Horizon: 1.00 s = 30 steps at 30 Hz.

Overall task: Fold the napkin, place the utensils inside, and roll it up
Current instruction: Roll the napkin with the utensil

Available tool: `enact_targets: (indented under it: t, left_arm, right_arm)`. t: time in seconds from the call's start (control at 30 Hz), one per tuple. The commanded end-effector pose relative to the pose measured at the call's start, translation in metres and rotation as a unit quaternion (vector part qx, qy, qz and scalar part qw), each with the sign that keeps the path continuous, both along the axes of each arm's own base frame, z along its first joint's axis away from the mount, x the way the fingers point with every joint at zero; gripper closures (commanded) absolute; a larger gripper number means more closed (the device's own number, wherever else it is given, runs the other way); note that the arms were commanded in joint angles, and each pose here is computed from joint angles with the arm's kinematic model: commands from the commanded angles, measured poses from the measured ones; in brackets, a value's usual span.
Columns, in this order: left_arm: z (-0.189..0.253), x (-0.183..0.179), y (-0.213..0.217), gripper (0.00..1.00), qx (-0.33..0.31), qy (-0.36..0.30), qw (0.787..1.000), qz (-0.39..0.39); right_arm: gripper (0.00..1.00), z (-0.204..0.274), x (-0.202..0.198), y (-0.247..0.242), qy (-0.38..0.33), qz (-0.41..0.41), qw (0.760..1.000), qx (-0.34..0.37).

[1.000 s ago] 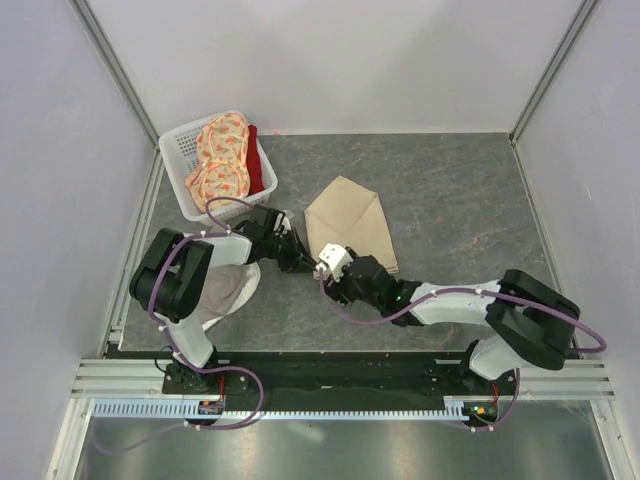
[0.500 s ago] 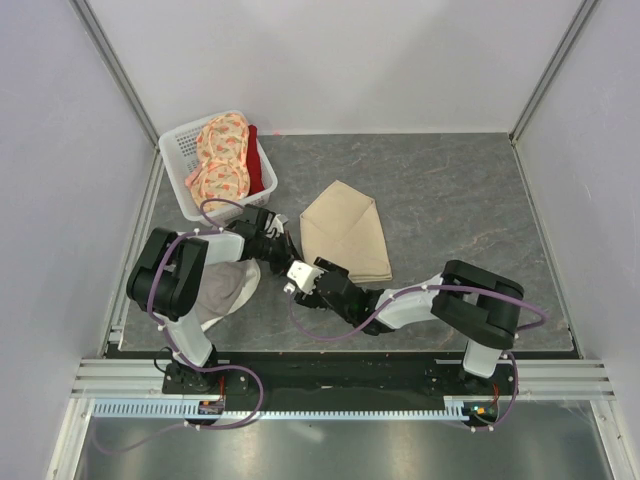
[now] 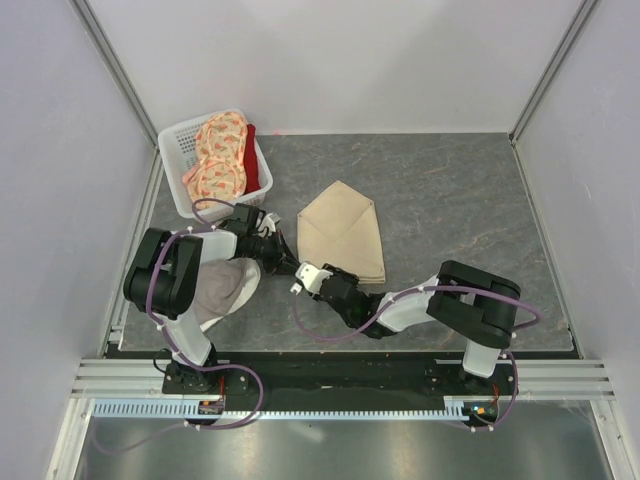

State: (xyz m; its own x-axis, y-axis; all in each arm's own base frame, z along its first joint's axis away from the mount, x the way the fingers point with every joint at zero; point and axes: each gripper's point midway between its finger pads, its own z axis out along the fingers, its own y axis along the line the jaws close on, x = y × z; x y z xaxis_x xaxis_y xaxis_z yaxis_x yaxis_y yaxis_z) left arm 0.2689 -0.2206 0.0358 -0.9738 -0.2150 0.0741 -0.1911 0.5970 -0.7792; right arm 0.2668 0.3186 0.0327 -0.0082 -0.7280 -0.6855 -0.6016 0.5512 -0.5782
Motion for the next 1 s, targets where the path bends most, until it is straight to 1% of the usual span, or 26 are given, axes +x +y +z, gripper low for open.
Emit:
enact_targets:
  t: [0.0, 0.07, 0.1, 0.2, 0.27, 0.3, 0.33, 0.4, 0.43, 0.47, 0.5, 0.53, 0.6, 0.63, 0.7, 0.73, 0.8, 0.83, 0.9, 0.97]
  left_arm:
    - [0.014, 0.006, 0.003, 0.98, -0.015, -0.022, 1.0, -0.009]
    - [0.013, 0.006, 0.003, 0.98, -0.014, -0.022, 1.0, -0.008]
    - [0.014, 0.007, 0.003, 0.98, -0.016, -0.023, 1.0, -0.01]
    - [0.014, 0.007, 0.003, 0.98, -0.013, -0.029, 0.999, -0.011]
    - [0.014, 0.007, 0.004, 0.98, -0.01, -0.035, 0.999, -0.015]
    - [0.014, 0.008, 0.005, 0.98, -0.006, -0.037, 0.999, -0.015]
    - [0.014, 0.008, 0.005, 0.98, -0.004, -0.039, 0.999, -0.015]
    - [0.015, 0.008, 0.007, 0.92, 0.003, -0.047, 0.999, -0.015]
    - [0.016, 0.009, 0.008, 0.84, 0.006, -0.051, 0.999, -0.014]
    - [0.02, 0.01, 0.008, 0.79, 0.008, -0.061, 0.998, -0.014]
    - [0.02, 0.012, 0.01, 0.74, 0.016, -0.064, 0.998, -0.011]
    - [0.022, 0.013, 0.011, 0.64, 0.019, -0.071, 0.997, -0.011]
    - [0.028, 0.014, 0.012, 0.55, 0.024, -0.082, 0.996, -0.01]
    - [0.031, 0.014, 0.012, 0.48, 0.022, -0.084, 0.996, -0.01]
    - [0.043, 0.014, 0.011, 0.4, 0.014, -0.098, 0.995, -0.011]
    - [0.045, 0.013, 0.012, 0.34, 0.02, -0.102, 0.995, -0.011]
    - [0.05, 0.016, 0.02, 0.29, 0.046, -0.126, 0.991, -0.001]
    - [0.049, 0.014, 0.023, 0.27, 0.058, -0.124, 0.991, 0.0]
    - [0.048, 0.011, 0.03, 0.25, 0.078, -0.135, 0.988, 0.01]
    - [0.04, 0.005, 0.037, 0.24, 0.096, -0.127, 0.987, 0.028]
  right_arm:
    - [0.55, -0.001, -0.002, -0.026, -0.009, -0.033, 0.999, -0.019]
    - [0.59, -0.001, -0.002, -0.025, -0.01, -0.029, 0.999, -0.022]
    - [0.65, -0.002, -0.002, -0.023, -0.01, -0.023, 0.999, -0.024]
    - [0.76, -0.006, -0.005, -0.015, 0.002, 0.003, 0.999, -0.034]
    - [0.8, -0.012, -0.01, -0.014, 0.017, 0.019, 0.998, -0.052]
    - [0.84, -0.011, -0.01, -0.01, 0.021, 0.026, 0.998, -0.052]
    - [0.87, -0.015, -0.014, -0.008, 0.036, 0.04, 0.997, -0.06]
    - [0.93, -0.012, -0.014, -0.001, 0.054, 0.051, 0.996, -0.055]
    - [0.93, -0.02, -0.021, -0.002, 0.082, 0.065, 0.992, -0.071]
    - [0.94, -0.023, -0.023, -0.001, 0.099, 0.071, 0.99, -0.075]
    - [0.94, -0.017, -0.019, 0.006, 0.109, 0.068, 0.99, -0.065]
    - [0.95, -0.024, -0.025, 0.003, 0.134, 0.075, 0.985, -0.08]
    - [1.0, -0.018, -0.024, 0.007, 0.144, 0.079, 0.984, -0.075]
    - [1.0, -0.02, -0.028, 0.003, 0.16, 0.078, 0.98, -0.083]
    - [1.0, -0.015, -0.029, 0.007, 0.182, 0.085, 0.977, -0.076]
    - [1.0, -0.016, -0.034, 0.004, 0.198, 0.085, 0.973, -0.083]
    - [1.0, -0.011, -0.036, 0.01, 0.221, 0.093, 0.968, -0.072]
    - [1.0, -0.011, -0.04, 0.007, 0.236, 0.091, 0.964, -0.076]
    - [1.0, -0.009, -0.045, 0.008, 0.262, 0.098, 0.957, -0.072]
    - [1.0, -0.006, -0.047, 0.01, 0.28, 0.098, 0.953, -0.06]
